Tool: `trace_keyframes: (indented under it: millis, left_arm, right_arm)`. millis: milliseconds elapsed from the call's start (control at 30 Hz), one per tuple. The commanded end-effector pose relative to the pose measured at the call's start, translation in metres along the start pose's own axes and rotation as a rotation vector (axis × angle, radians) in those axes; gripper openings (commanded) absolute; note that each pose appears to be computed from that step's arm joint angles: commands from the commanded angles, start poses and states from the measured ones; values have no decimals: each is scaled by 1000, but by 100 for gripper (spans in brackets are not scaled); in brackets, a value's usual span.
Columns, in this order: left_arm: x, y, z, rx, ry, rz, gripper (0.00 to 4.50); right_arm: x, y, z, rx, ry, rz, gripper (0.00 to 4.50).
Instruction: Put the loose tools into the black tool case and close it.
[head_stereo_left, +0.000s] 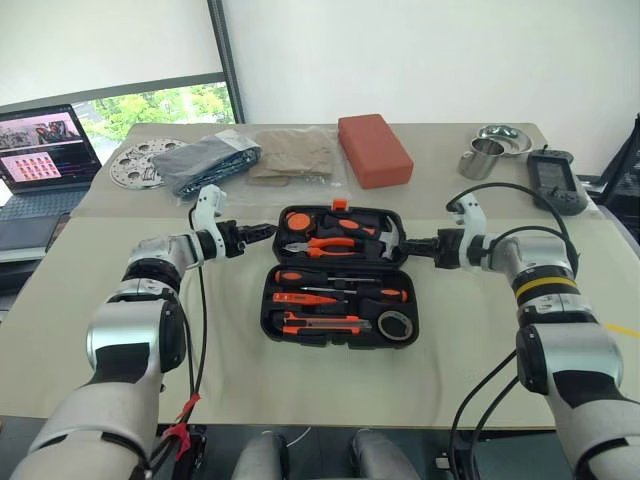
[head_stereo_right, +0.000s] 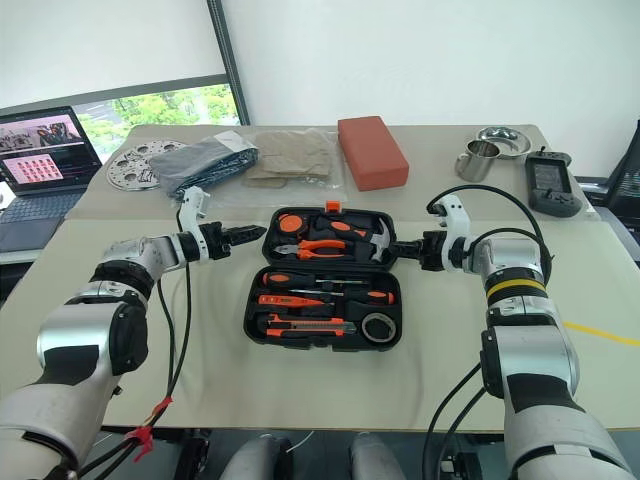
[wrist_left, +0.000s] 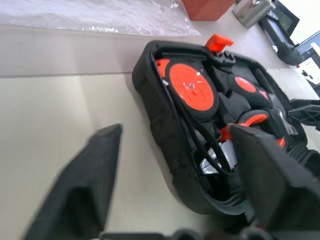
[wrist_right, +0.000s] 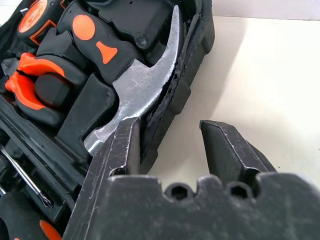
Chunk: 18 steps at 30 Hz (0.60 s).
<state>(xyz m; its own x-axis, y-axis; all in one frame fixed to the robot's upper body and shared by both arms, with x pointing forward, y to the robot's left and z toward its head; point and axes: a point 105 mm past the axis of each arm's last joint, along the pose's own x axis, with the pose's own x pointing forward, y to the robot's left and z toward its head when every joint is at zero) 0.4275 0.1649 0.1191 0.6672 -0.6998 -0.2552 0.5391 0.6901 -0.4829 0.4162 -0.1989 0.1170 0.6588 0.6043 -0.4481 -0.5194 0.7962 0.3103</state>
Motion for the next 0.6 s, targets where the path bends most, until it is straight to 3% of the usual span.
trace_keyframes:
  millis: [33, 267, 367, 467, 500, 600]
  left_arm:
    - [9, -9, 9, 21, 7, -1, 414]
    - [21, -15, 7, 25, 19, 17, 414]
    - [24, -18, 8, 21, 12, 19, 419]
    - [25, -17, 6, 19, 18, 29, 349]
    - [26, -17, 5, 18, 21, 33, 301]
    - [26, -17, 3, 17, 33, 34, 192]
  right_arm:
    - [-1, 6, 17, -42, -49, 18, 222]
    - [0, 5, 16, -39, -51, 16, 222]
    - [-1, 6, 19, -26, -65, 25, 153]
    - [-1, 8, 20, -20, -70, 39, 55]
    - [-1, 9, 20, -18, -71, 42, 14]
    - [0, 10, 20, -17, -69, 50, 0]
